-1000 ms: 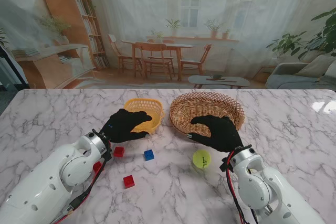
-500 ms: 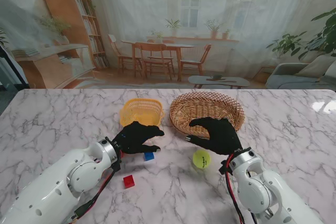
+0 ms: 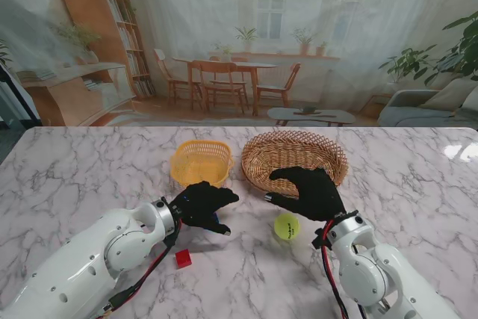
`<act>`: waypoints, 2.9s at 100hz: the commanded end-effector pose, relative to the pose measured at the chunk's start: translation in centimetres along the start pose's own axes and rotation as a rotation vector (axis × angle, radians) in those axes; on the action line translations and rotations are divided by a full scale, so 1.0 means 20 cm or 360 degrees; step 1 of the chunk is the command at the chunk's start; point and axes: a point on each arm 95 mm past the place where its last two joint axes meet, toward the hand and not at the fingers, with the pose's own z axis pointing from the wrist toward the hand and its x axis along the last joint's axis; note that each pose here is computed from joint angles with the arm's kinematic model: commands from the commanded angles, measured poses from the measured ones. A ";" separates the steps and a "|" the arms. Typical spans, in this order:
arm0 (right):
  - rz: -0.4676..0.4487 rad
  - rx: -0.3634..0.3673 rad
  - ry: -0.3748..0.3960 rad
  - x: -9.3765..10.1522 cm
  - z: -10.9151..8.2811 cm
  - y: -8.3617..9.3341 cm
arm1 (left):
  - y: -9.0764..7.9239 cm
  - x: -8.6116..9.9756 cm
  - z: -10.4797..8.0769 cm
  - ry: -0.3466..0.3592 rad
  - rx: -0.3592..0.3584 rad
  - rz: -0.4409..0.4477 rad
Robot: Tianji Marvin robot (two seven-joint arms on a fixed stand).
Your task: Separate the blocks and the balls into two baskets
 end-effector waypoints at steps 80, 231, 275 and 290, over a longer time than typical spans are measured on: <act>0.0007 0.0019 -0.0010 0.00 0.02 -0.02 | 0.17 -0.12 0.03 -0.0133 -0.0163 0.0028; 0.0015 0.0054 -0.0010 0.00 0.04 -0.04 | 0.22 -0.10 0.04 -0.0093 -0.0214 0.0211; 0.0012 0.0052 -0.0007 0.00 0.04 -0.04 | 0.05 -0.04 -0.04 -0.0057 -0.0067 0.0267; 0.0013 0.0052 -0.0008 0.00 0.04 -0.04 | -0.05 -0.04 -0.07 -0.0041 -0.0011 0.0311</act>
